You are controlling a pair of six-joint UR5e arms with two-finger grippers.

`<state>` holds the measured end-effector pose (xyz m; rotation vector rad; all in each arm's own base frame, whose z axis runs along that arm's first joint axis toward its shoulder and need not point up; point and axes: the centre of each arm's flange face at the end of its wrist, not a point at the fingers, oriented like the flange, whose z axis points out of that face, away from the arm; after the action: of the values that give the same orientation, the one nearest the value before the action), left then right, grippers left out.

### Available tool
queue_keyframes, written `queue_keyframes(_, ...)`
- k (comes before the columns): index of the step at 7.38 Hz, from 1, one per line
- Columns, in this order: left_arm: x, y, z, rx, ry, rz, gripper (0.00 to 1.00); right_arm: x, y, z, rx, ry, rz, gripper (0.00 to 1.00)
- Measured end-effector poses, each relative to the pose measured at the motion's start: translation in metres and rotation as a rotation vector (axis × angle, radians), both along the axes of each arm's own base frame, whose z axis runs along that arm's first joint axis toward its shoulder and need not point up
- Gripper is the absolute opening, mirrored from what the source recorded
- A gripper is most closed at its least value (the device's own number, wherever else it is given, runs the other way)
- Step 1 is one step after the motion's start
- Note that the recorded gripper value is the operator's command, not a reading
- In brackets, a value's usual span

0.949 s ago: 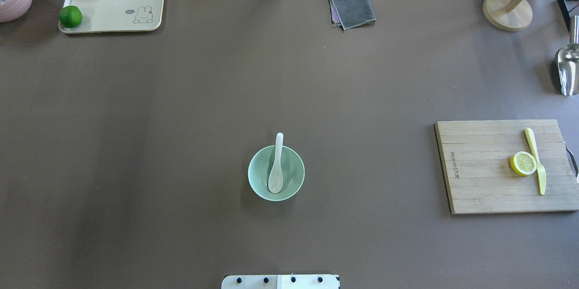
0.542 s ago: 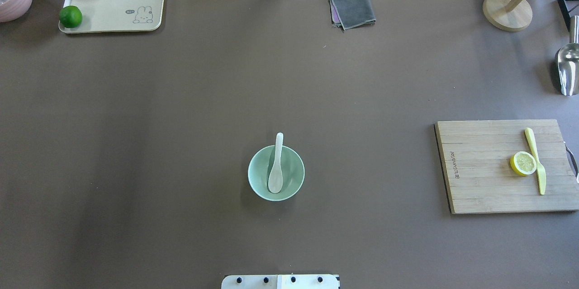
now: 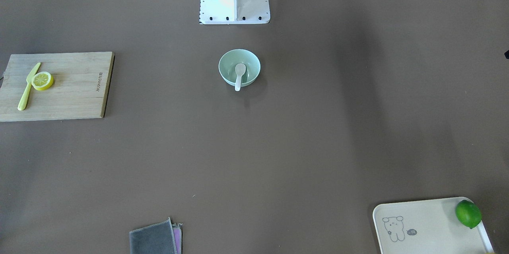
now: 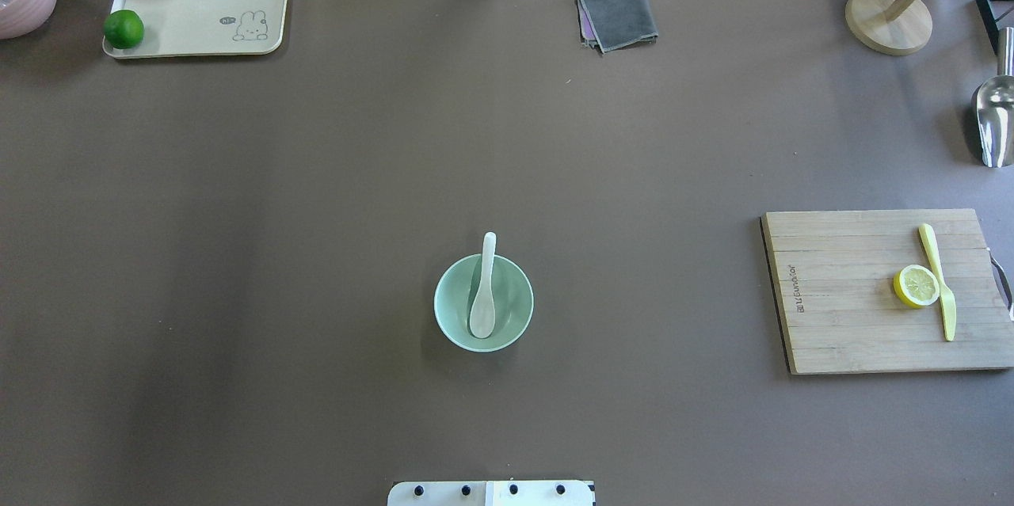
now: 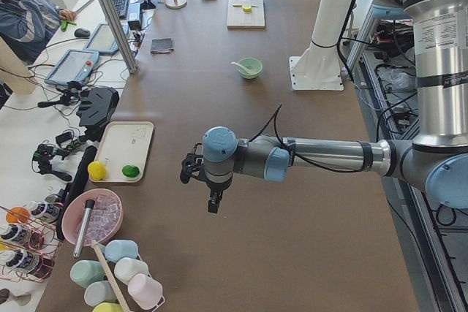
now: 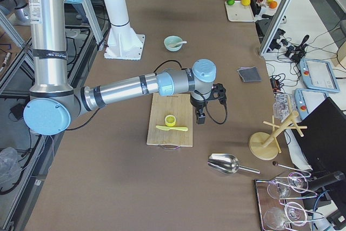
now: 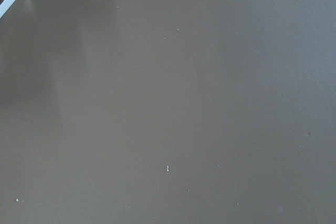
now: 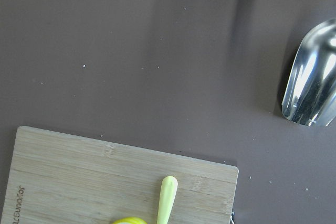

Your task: Place spoon in bowl

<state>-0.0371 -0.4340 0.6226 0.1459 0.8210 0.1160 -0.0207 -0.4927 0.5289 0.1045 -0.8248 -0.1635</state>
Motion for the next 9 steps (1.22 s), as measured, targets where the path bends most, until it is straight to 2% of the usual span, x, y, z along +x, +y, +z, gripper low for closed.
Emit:
queue_keyframes(2,-0.001,0.000,0.003,-0.005,-0.002,0.000,0.98,0.009,0.001,0.002,-0.003,0.000,0.017,1.00)
queue_keyframes(5,-0.002,0.000,0.004,-0.006,-0.003,-0.004,0.98,0.033,0.018,0.027,-0.054,0.008,0.063,1.00)
queue_keyframes(9,-0.006,0.001,0.004,-0.005,-0.003,-0.013,0.98,0.041,0.028,0.039,-0.078,0.017,0.077,1.00)
